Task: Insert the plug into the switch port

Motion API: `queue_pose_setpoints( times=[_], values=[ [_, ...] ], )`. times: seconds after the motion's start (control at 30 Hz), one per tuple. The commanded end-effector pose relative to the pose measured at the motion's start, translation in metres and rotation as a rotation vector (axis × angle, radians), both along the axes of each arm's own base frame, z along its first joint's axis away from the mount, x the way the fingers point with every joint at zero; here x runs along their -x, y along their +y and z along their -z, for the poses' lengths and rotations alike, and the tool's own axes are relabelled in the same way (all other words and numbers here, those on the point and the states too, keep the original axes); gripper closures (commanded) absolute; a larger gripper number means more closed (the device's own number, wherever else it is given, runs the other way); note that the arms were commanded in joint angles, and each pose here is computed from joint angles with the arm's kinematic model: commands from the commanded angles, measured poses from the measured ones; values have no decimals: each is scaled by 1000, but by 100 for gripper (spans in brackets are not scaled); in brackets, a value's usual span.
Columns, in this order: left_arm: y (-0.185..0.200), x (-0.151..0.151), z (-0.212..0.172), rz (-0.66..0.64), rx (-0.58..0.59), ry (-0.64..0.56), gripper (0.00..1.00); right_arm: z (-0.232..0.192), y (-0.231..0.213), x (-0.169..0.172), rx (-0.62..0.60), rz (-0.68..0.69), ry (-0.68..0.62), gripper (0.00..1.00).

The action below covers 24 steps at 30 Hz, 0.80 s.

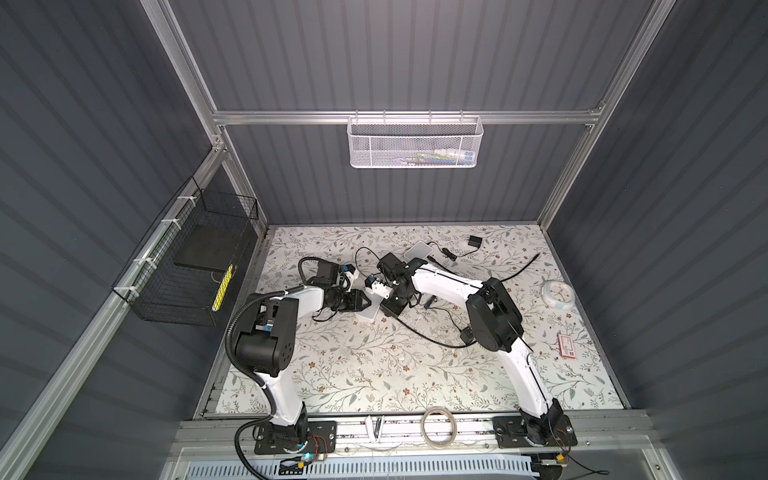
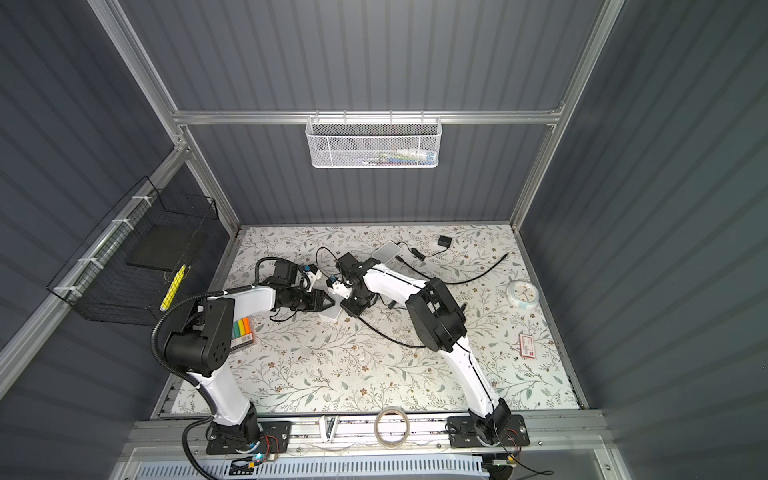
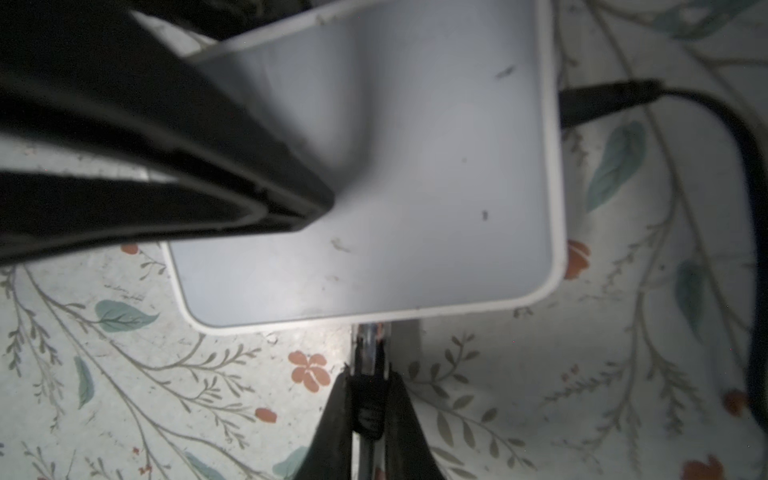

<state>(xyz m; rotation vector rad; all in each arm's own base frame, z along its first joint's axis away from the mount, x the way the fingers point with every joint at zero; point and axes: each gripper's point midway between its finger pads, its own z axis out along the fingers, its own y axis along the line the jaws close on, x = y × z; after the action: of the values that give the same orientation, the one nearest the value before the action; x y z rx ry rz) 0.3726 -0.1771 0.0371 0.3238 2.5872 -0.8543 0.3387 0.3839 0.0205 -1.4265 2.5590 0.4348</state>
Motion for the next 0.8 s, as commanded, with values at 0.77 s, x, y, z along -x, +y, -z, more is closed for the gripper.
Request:
queue_pose_setpoints(
  times=[0.77],
  values=[
    [-15, 25, 8, 68, 121, 36, 57, -20, 20, -1, -56, -5, -3, 100]
  ],
)
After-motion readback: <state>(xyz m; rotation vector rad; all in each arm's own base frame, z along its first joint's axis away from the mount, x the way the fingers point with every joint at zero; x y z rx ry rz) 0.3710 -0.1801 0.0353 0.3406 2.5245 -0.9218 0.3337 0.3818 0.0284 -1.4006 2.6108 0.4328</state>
